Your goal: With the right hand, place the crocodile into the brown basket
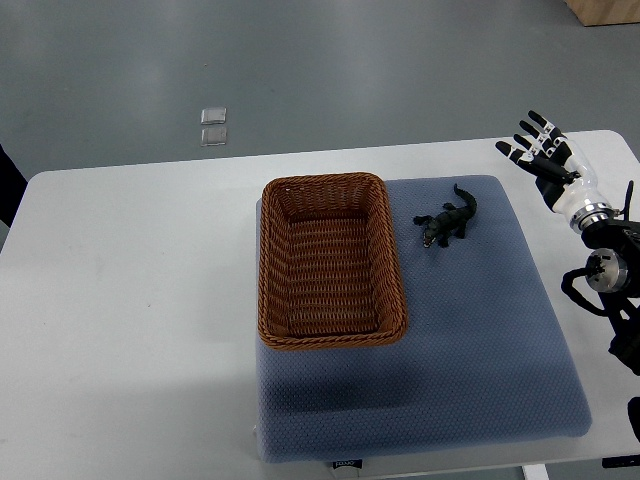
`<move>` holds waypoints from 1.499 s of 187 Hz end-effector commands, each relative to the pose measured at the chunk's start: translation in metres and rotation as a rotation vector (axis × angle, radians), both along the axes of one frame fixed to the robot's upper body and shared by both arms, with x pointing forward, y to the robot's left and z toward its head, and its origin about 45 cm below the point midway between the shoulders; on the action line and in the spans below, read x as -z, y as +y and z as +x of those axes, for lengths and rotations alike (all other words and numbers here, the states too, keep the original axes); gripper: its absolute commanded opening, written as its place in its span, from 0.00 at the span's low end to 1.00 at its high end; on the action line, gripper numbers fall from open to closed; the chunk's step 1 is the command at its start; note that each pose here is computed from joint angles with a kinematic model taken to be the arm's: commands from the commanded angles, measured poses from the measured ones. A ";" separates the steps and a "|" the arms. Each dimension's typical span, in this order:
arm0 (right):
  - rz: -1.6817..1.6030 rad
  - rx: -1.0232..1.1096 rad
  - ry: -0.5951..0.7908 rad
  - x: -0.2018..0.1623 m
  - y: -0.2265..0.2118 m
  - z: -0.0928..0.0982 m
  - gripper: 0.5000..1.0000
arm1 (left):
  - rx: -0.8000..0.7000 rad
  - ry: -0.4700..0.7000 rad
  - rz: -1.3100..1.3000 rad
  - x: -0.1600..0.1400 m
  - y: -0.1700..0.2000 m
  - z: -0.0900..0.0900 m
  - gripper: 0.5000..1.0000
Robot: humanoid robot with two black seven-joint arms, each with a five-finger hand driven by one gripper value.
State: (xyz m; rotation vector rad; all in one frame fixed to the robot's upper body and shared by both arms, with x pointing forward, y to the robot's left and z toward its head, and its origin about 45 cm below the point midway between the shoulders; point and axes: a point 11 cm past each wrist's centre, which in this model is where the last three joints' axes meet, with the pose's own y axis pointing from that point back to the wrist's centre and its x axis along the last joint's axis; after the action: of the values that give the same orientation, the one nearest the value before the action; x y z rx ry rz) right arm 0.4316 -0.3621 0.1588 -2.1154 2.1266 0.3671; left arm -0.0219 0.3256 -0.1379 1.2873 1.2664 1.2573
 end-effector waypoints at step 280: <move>-0.013 0.009 -0.012 -0.006 -0.012 0.000 0.86 | -0.007 0.013 0.021 0.000 0.005 -0.008 1.00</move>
State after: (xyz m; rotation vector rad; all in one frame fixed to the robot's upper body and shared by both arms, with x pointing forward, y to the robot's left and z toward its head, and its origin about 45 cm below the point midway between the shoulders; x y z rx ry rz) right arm 0.4315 -0.3736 0.1649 -2.1121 2.1342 0.3425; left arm -0.0294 0.3310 -0.1375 1.3090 1.2702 1.2720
